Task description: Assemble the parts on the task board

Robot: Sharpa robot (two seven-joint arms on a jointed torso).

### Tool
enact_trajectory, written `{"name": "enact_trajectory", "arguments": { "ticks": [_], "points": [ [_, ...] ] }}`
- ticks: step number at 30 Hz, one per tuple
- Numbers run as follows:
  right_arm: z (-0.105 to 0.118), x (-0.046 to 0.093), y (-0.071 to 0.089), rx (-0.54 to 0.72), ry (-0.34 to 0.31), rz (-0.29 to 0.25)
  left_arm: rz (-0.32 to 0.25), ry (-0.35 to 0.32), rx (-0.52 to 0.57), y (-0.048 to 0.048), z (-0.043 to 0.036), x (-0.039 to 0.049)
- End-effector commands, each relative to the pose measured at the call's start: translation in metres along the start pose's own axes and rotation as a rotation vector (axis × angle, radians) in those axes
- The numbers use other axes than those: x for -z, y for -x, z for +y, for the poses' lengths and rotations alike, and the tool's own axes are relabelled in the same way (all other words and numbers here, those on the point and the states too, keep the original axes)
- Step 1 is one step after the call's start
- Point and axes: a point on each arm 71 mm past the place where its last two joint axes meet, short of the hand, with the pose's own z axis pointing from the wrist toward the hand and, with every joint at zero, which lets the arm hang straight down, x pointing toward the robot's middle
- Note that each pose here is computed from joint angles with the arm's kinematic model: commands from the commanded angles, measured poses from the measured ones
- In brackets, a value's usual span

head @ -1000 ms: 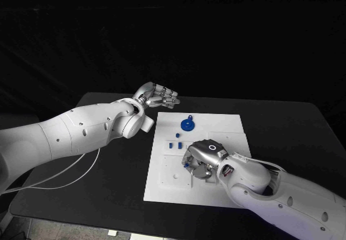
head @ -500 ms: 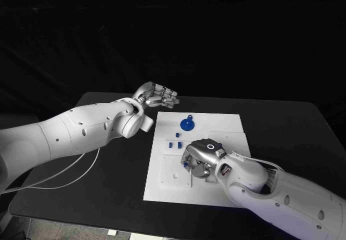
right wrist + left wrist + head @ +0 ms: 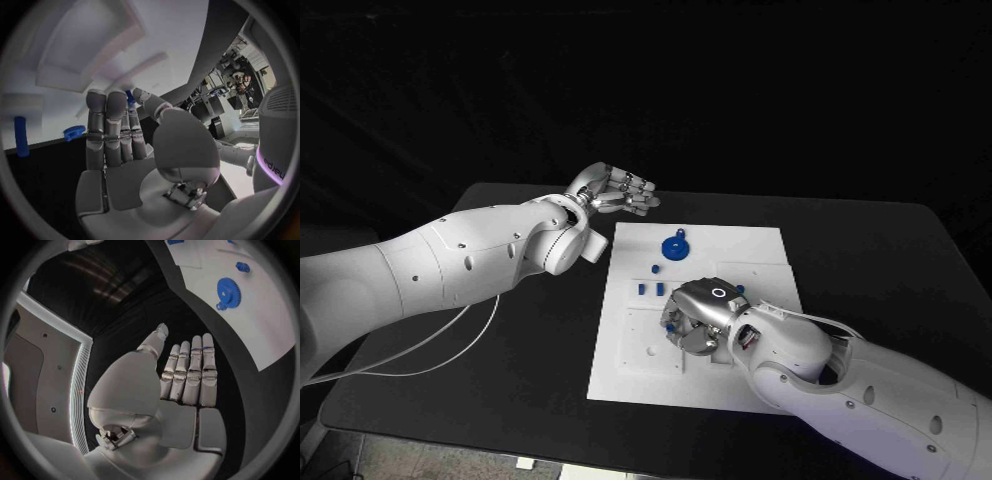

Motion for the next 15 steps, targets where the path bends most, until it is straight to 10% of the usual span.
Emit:
{"name": "enact_trajectory", "arguments": {
  "ticks": [1,15],
  "points": [
    [-0.0012,0.0016,-0.0081,-0.015,-0.002,0.042,0.013,-0.004,0.010,-0.0016,-0.0015,-0.0004],
    [0.0002,0.0076,0.0002,-0.047,0.013,-0.036,0.013,-0.004,0.010,-0.0007,-0.0011,-0.0002]
  ]
}}
